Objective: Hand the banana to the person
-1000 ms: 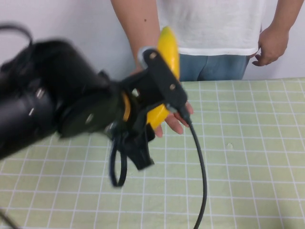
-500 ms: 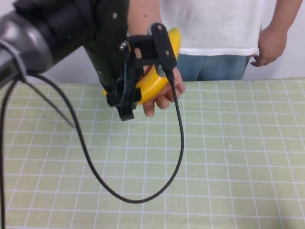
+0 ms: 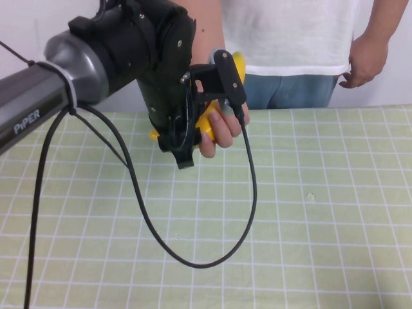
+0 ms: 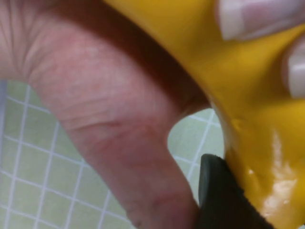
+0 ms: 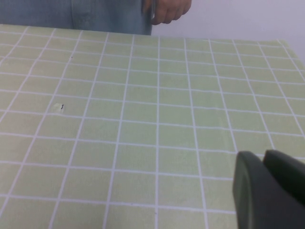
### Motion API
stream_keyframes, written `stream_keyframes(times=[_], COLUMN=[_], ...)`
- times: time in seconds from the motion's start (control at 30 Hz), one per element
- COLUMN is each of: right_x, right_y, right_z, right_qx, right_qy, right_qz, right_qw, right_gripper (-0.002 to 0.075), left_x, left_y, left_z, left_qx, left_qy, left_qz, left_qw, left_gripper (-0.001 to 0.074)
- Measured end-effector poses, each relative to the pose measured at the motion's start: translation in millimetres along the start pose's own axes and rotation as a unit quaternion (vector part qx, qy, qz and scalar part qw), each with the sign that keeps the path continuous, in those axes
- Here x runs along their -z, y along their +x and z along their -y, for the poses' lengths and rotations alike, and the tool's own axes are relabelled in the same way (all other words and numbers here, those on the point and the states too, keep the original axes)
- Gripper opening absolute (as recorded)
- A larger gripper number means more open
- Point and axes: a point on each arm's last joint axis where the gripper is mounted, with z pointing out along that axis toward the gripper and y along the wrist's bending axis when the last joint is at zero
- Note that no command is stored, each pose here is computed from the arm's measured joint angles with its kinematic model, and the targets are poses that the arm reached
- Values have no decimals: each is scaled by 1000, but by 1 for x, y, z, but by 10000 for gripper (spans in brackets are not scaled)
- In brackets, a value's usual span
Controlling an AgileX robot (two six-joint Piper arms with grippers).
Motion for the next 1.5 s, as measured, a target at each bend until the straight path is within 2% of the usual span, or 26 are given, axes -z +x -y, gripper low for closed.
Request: stream_keyframes(times=[0.33, 0.4, 0.5, 0.53, 0.63, 0.73, 0.8, 0.83, 0.9, 0.97, 1.07, 1.17, 1.33, 1.5], right_x=[0, 0, 0, 0, 0, 0, 0, 0, 0, 0, 0, 0, 0, 0], right_y=[0, 0, 0, 0, 0, 0, 0, 0, 0, 0, 0, 0, 0, 0], right_z=[0, 0, 0, 0, 0, 0, 0, 0, 0, 0, 0, 0, 0, 0], right_qx=[0, 0, 0, 0, 0, 0, 0, 0, 0, 0, 0, 0, 0, 0], right_qy=[0, 0, 0, 0, 0, 0, 0, 0, 0, 0, 0, 0, 0, 0], right_qz=[0, 0, 0, 0, 0, 0, 0, 0, 0, 0, 0, 0, 0, 0], right_qw=[1000, 1000, 1000, 1000, 1000, 1000, 1000, 1000, 1000, 1000, 1000, 1000, 1000, 1000], right_gripper=[-7, -7, -7, -8, -8, -7, -7, -7, -7, -7, -8, -8, -7, -7], left_x=[18, 28, 46, 54, 81, 117, 141, 155, 176, 194, 210, 211, 194, 182], left_y=[2, 4, 7, 9, 20, 35, 44, 50, 61, 75, 100, 123, 152, 166], left_z=[4, 5, 8, 9, 8, 10, 15, 20, 30, 44, 69, 95, 131, 149], left_qx=[41, 55, 86, 94, 119, 162, 189, 199, 208, 214, 236, 262, 270, 269], left_qy=[11, 8, 1, -5, -47, -94, -114, -121, -128, -134, -137, -129, -110, -102], left_qz=[17, 27, 41, 45, 48, 66, 89, 104, 127, 145, 161, 160, 137, 124], left_qw=[999, 998, 995, 995, 991, 980, 971, 967, 961, 957, 948, 943, 947, 950], left_gripper=[270, 326, 546, 598, 664, 667, 633, 582, 419, 196, 62, 21, 6, 3])
